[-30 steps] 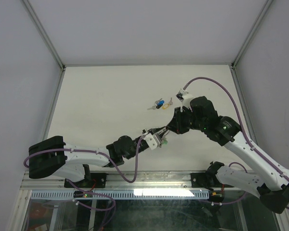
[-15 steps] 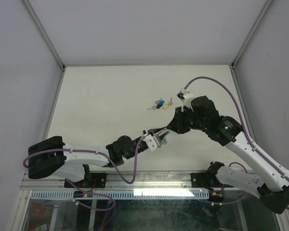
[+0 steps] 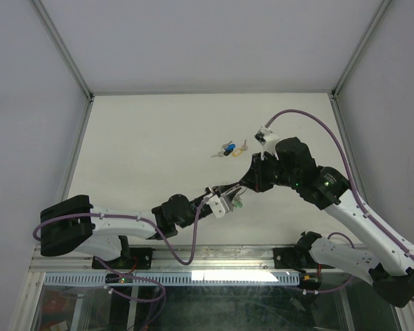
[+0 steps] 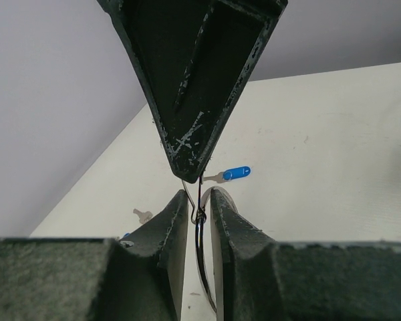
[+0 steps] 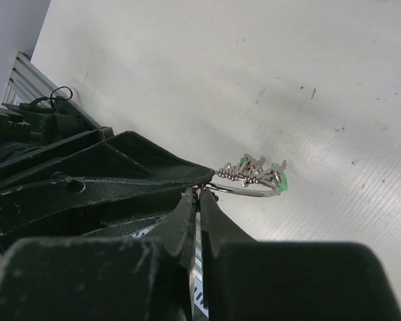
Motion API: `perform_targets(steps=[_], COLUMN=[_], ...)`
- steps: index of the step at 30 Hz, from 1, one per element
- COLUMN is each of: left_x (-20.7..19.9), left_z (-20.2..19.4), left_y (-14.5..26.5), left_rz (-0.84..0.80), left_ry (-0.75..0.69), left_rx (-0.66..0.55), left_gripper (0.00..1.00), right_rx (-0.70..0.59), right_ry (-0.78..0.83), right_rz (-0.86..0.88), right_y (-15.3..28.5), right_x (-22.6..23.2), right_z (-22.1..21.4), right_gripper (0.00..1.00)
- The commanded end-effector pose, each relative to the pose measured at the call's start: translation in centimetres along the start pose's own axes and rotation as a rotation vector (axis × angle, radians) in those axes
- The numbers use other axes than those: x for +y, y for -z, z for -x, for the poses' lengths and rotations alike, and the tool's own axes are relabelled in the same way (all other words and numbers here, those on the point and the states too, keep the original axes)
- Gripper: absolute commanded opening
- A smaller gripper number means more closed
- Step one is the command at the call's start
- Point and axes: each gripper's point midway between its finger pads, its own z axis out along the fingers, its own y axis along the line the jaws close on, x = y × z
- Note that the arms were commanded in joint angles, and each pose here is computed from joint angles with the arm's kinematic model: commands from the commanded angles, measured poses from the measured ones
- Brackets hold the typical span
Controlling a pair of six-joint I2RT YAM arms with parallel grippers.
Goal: Put the keys on the keyring
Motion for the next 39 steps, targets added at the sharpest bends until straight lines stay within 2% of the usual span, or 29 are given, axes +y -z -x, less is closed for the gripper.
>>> perform_targets(steps=[1, 6, 13, 14, 17, 19, 21, 26, 29, 33, 39], left_x=[0.9, 1.3, 2.3, 2.3, 2.4, 2.6, 2.7, 3.4, 4.3, 7.4, 9.0], left_z=[2.5, 2.5, 2.5, 2.4, 2.3, 2.2, 2.1, 1.9, 1.7, 1.1, 0.0], left_y=[-0.6, -0.6, -0.6, -0.6, -0.7, -0.6, -0.6, -0.4, -0.3, 0.7, 1.5], left_rz=[0.012, 0.034, 0.078, 0.079, 0.083, 0.093, 0.098, 0.137, 0.143, 0.21, 0.274], left_ry=[-0.001, -0.003, 0.038, 0.043, 0.05, 0.05, 0.049, 0.075, 0.146, 0.236, 0.206], left_rx=[-0.078, -0.077, -0.054, -0.051, -0.047, -0.04, -0.035, -0.031, -0.053, -0.068, -0.016], left_gripper=[0.16, 0.0, 0.0, 0.0, 0.0, 0.0, 0.0, 0.0, 0.0, 0.0, 0.0], right_rx=[-0.104, -0.099, -0.117, -0.123, -0.157, -0.189, -0.22, -0.274, -0.264, -0.269, -0.222], right_ry=[0.037, 0.039, 0.05, 0.052, 0.051, 0.05, 0.044, 0.03, 0.022, -0.013, -0.061], right_rz=[0.096, 0.102, 0.095, 0.09, 0.048, 0.02, -0.014, -0.083, -0.103, -0.195, -0.349], right_y=[1.5, 1.5, 2.0, 2.1, 2.5, 3.0, 3.4, 4.1, 3.8, 3.6, 2.6], right_x=[2.7, 2.7, 2.7, 2.6, 1.9, 1.4, 0.8, -0.6, -1.0, -2.7, -5.4], right_z=[3.1, 3.0, 3.2, 3.2, 3.6, 3.9, 4.2, 4.6, 4.3, 4.3, 4.0], right_gripper=[0.0, 0.0, 0.01, 0.06, 0.3, 0.38, 0.41, 0.44, 0.44, 0.44, 0.44])
